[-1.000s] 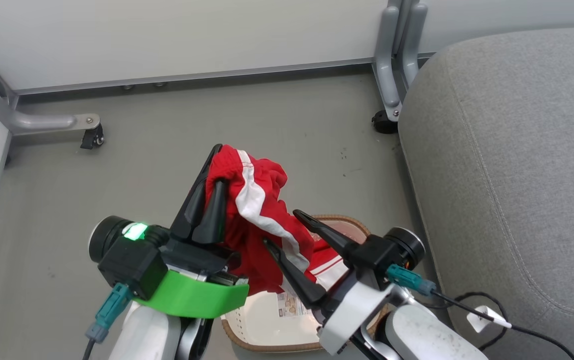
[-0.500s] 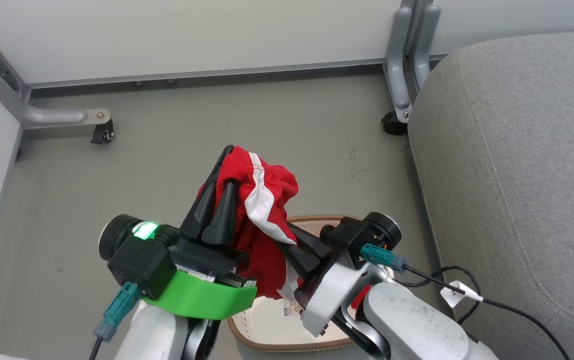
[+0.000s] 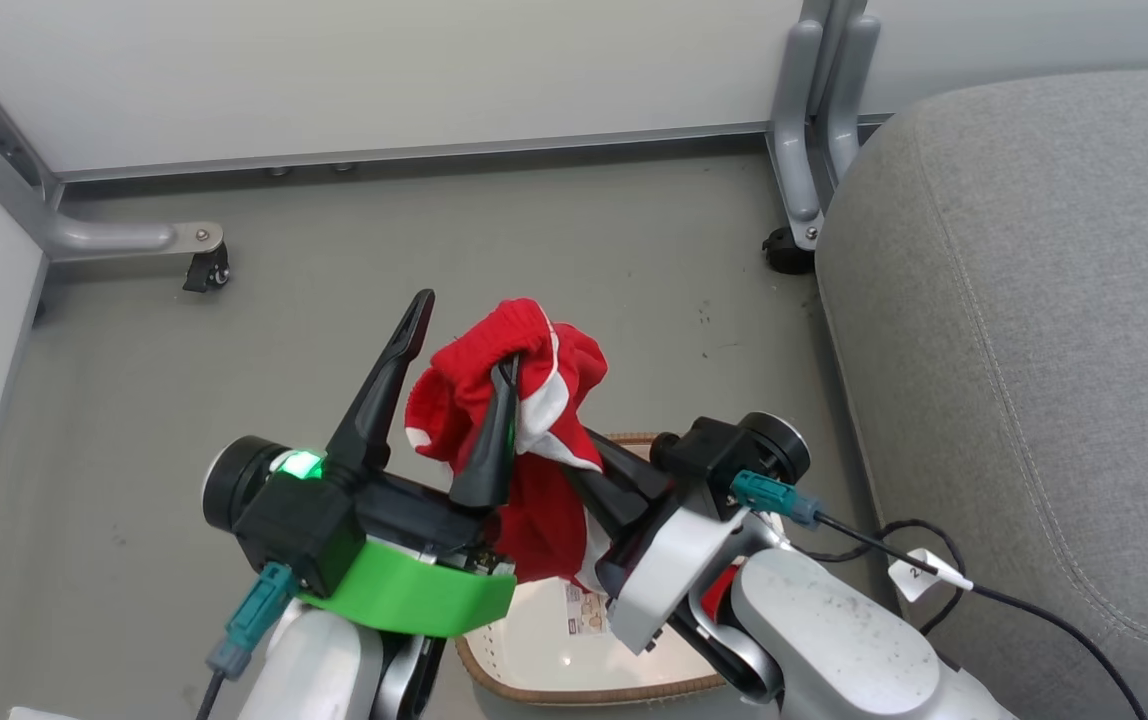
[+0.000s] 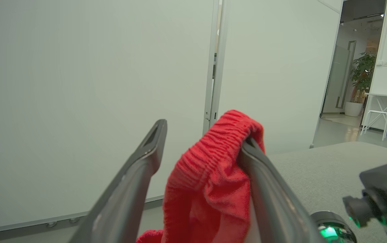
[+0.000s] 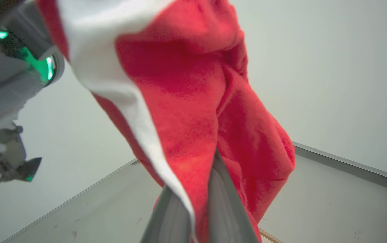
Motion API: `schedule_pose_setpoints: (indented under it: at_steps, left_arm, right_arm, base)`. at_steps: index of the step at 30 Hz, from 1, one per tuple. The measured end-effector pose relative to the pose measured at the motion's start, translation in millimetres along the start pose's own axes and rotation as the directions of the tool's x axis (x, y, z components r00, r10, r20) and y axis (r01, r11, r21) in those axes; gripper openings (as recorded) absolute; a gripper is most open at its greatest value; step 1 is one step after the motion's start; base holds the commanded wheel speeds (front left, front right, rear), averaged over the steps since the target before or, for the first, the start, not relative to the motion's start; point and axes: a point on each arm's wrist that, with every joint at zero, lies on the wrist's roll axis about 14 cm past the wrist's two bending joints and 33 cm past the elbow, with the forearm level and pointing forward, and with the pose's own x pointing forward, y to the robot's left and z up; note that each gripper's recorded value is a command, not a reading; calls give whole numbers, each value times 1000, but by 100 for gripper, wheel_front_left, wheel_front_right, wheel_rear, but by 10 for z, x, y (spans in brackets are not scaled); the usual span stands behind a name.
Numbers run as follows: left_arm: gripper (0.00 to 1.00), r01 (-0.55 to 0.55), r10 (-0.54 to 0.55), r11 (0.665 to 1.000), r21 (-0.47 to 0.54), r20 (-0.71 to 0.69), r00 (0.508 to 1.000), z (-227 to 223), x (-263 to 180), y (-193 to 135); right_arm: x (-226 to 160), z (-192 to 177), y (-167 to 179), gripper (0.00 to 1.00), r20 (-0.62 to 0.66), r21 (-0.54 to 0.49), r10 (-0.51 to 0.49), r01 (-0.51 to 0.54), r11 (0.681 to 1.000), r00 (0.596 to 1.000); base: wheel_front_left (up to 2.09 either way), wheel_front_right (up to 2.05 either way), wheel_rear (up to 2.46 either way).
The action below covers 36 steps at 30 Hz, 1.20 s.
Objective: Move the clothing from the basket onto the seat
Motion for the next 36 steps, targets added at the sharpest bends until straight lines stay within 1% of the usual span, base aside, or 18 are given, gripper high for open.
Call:
schedule_pose_setpoints:
  at_steps: [3,10,15,21,25,36]
  left_arm:
    - [100,13,-12,1000,24,-26,1000,-69,-28,-1]
    - [100,77,-65,995,63,-167,984,-412,-177,-40]
    - [100,129,-111,991,44,-290,950,-707,-374,-156]
    - [100,163,-147,987,7,-398,905,-970,-604,-254]
    - [100,162,-149,987,-6,-426,892,-1041,-690,-261]
    - [100,165,-149,986,-4,-449,881,-1108,-722,-226]
  right_arm:
    - [0,6,-58,0,4,3,-16,16,1000,1000]
    - [-26,-12,-220,0,3,7,-62,62,998,998]
    - [-50,-37,-311,0,-5,9,-89,89,996,996]
    - [-65,-51,-384,0,-6,11,-112,112,994,994]
    - [-73,-58,-409,0,-8,9,-121,121,993,993]
    - [-144,-64,-518,0,-6,18,-164,164,986,986]
  base:
    - [0,0,0]
    - [0,0,0]
    - [0,0,0]
    - [0,0,0]
    - [0,0,0]
    - [0,0,0]
